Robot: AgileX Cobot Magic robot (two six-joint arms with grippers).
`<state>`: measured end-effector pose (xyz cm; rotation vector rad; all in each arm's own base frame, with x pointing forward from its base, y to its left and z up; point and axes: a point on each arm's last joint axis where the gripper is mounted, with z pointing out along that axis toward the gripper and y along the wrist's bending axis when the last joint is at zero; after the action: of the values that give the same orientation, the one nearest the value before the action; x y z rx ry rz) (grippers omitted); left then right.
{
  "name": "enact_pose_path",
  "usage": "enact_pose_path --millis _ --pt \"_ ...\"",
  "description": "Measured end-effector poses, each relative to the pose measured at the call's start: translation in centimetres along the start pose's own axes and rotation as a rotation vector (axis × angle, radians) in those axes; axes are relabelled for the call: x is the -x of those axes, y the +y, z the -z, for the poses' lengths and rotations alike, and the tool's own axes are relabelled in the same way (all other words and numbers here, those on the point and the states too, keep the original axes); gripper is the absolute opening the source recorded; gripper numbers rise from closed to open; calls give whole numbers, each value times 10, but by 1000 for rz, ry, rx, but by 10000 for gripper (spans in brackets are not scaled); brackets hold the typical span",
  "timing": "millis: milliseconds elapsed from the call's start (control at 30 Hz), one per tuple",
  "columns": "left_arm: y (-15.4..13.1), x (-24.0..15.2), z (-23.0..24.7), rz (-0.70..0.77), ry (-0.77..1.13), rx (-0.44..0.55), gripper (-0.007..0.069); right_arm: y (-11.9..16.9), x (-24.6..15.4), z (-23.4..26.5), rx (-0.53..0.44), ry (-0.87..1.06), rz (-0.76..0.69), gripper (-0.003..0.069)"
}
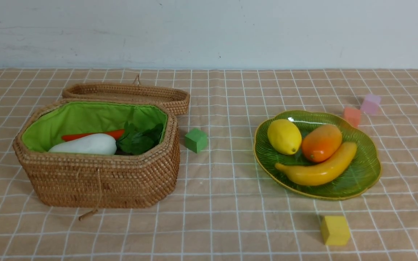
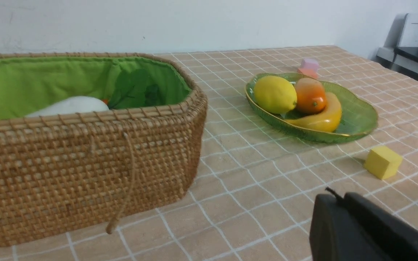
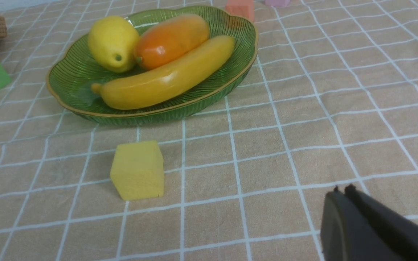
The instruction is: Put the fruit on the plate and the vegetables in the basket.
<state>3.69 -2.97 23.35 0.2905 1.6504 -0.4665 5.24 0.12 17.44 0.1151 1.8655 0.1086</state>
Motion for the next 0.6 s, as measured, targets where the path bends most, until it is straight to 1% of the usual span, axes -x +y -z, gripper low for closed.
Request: enact_pose_path --millis 33,67,100,133,167,200,267,300,367,467,600 --pt "3 0 -1 -7 -22 28 19 0 0 0 0 0 0 -3" --pt "7 -1 -2 21 -55 68 15 0 0 0 0 0 0 -3" --pt "8 0 -2 16 -69 81 13 0 0 0 0 0 0 -3" --pt "15 -4 -4 59 -107 147 -8 0 0 0 0 0 0 -3" --pt "16 -5 -5 83 -118 161 -11 0 0 0 0 0 0 -3" --pt "22 -12 -6 109 -134 222 -13 0 0 0 0 0 0 -2" --pt "28 -25 -9 146 -113 277 -13 0 0 0 0 0 0 -2" --pt "29 -27 -9 139 -107 284 -13 0 0 0 0 0 0 -2" --pt "34 -43 -10 223 -13 340 -13 0 0 0 0 0 0 -1" --pt "36 -57 -8 295 111 388 -13 0 0 0 0 0 0 1" --pt "36 -59 -8 320 122 395 -13 0 0 0 0 0 0 3"
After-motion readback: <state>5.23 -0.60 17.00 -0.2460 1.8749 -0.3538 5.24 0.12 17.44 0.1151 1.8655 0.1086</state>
